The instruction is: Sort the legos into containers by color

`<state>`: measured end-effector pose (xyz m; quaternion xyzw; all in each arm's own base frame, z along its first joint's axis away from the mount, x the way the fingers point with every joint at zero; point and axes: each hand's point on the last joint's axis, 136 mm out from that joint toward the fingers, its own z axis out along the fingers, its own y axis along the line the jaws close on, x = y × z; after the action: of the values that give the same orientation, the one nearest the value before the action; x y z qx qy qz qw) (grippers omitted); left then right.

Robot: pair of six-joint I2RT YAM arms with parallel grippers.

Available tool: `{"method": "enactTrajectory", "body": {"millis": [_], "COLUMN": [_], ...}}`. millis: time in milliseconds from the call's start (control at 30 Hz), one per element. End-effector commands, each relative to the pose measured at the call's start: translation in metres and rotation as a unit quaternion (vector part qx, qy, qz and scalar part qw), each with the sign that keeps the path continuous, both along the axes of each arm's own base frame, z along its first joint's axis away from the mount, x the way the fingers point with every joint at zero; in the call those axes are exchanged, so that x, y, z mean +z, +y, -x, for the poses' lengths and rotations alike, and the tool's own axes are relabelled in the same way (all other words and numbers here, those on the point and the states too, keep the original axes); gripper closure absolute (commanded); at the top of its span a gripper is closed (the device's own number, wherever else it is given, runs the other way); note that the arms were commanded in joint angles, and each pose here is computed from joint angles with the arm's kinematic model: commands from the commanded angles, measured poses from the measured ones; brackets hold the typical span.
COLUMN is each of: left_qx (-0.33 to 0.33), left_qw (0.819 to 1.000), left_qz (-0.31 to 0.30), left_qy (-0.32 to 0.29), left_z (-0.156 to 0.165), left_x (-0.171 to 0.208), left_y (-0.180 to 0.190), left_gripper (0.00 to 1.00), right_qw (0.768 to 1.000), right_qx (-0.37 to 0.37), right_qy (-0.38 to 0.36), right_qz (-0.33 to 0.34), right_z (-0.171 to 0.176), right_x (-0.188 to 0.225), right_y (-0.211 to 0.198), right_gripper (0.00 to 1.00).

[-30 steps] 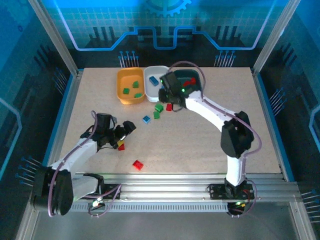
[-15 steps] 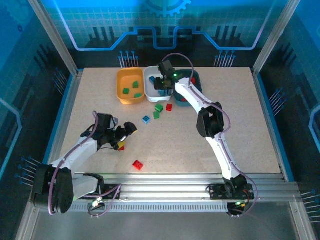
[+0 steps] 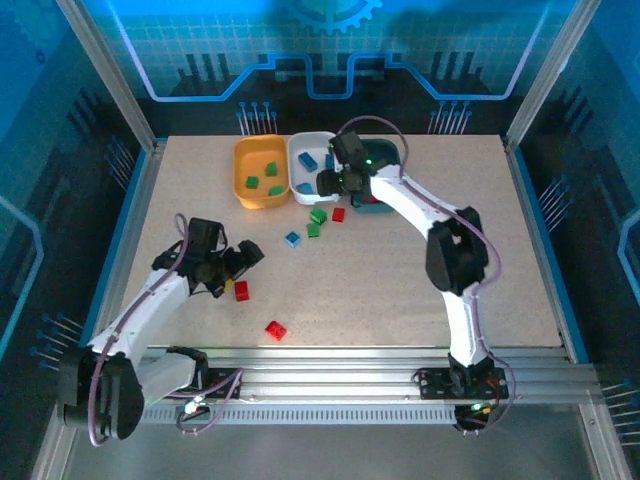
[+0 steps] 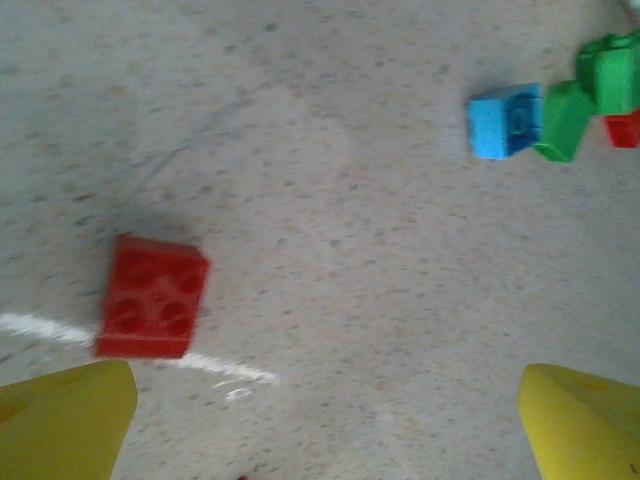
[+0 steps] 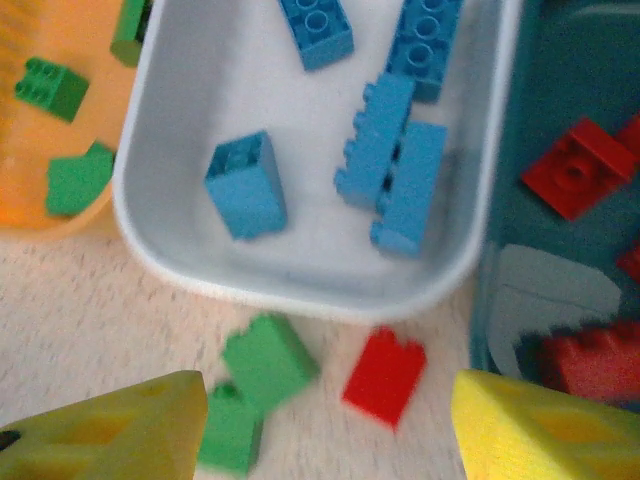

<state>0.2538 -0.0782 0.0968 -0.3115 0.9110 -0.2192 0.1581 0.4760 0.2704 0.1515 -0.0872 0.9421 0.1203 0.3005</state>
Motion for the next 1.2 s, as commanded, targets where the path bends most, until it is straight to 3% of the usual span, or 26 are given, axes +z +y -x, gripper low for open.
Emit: {"method": "enactTrajectory", "body": {"millis": [0, 267, 400, 600, 933, 1167], "left_qx": [0.002, -0.018, -0.037, -0.056, -0.080, -0.101], "left_qw": [0.997, 0.989, 0.986, 0.980, 0.971, 0.969], "left_qz": [-0.057, -0.097, -0.122, -0.148, -0.175, -0.180], "left_qy": [0.052, 0.109, 0.112, 0.123, 0.141, 0.135], "left_z": [0.028, 0.044, 0.036, 0.020, 0.001, -0.011], "left_x": [-0.018, -0.063, -0.071, -0.077, -0.087, -0.079], "left_y": [0.018, 0.021, 0.019, 0.019, 0.017, 0.004], "left_gripper": [0.01, 0.11, 0.22, 0.33, 0.64, 0.71], "right_qw": [0.997, 0.997, 0.997, 0.998, 0.997, 0.996], "right_qx": [-0.017, -0.033, -0.042, -0.045, -0.053, -0.059], "right_qy": [-0.060, -0.050, -0.037, -0.030, -0.035, -0.037], "right_qz": [-0.037, -0.050, -0.046, -0.043, -0.047, -0.055], "right_z": [0.016, 0.072, 0.087, 0.099, 0.105, 0.106], "right_x": [0.040, 0.024, 0.009, -0.003, -0.012, -0.013], "right_y": [-0.014, -0.056, -0.074, -0.088, -0.102, -0.105], "right_gripper": [0.33, 0.32, 0.32, 0.33, 0.33, 0.34]}}
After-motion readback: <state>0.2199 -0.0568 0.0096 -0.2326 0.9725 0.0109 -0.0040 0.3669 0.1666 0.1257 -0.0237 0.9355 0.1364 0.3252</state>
